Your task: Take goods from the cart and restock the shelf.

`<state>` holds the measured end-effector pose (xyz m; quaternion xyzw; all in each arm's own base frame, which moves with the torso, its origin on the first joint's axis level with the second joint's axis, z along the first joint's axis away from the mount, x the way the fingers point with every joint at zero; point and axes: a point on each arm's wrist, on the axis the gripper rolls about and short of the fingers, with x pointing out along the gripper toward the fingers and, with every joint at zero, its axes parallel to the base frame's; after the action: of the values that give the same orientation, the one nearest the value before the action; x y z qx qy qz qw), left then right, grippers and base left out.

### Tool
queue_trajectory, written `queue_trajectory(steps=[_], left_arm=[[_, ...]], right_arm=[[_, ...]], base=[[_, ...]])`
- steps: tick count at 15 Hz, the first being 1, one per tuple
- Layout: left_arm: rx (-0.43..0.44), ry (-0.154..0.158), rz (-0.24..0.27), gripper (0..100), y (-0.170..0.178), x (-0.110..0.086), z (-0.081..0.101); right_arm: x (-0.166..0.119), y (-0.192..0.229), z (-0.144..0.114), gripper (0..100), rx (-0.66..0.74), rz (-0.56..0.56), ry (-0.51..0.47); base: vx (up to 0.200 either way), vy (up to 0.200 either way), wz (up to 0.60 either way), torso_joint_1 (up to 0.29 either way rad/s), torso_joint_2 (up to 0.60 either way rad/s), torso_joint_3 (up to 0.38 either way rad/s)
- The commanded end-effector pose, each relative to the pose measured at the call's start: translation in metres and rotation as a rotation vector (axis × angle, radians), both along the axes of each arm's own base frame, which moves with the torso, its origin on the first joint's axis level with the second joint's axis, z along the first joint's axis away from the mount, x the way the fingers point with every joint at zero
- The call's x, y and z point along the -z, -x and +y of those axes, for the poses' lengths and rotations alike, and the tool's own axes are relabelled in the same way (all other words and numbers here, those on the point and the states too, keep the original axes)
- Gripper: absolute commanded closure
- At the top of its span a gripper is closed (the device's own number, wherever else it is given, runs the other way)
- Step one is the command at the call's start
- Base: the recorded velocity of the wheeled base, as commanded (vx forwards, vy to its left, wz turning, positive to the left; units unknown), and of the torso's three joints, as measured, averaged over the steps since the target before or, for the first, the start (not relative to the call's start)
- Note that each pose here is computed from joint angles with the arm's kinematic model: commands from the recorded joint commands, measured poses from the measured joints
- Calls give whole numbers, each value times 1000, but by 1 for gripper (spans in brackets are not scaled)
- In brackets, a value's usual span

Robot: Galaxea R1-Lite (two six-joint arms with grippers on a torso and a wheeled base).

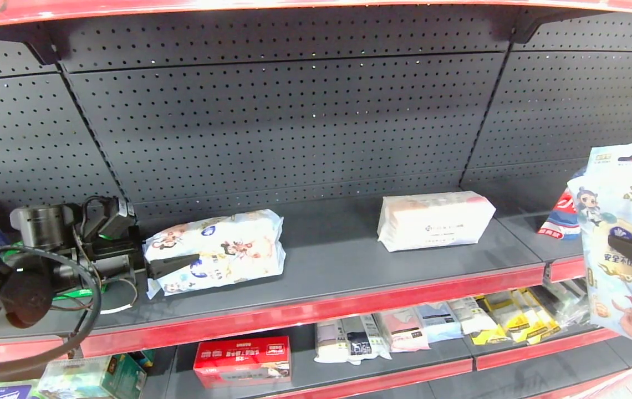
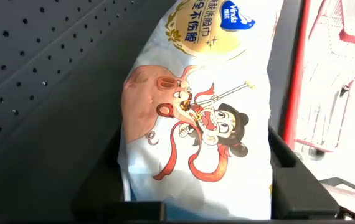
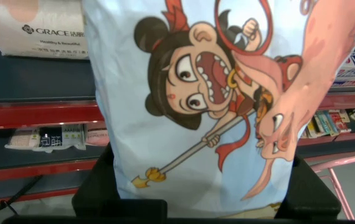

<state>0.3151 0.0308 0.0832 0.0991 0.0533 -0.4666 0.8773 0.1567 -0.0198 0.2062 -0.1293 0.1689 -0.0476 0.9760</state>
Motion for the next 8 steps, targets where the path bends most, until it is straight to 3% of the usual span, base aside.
queue_trajectory(steps=[1, 8], left_arm=[[-4, 3, 12, 100, 8, 2, 0], [3, 9, 43, 100, 17, 17, 1]], right_arm=[[0, 1, 0, 100, 2, -2, 1], [0, 1, 0, 100, 1, -3, -1]], base=[[0, 0, 0, 0, 0, 0], [0, 0, 0, 0, 0, 0]])
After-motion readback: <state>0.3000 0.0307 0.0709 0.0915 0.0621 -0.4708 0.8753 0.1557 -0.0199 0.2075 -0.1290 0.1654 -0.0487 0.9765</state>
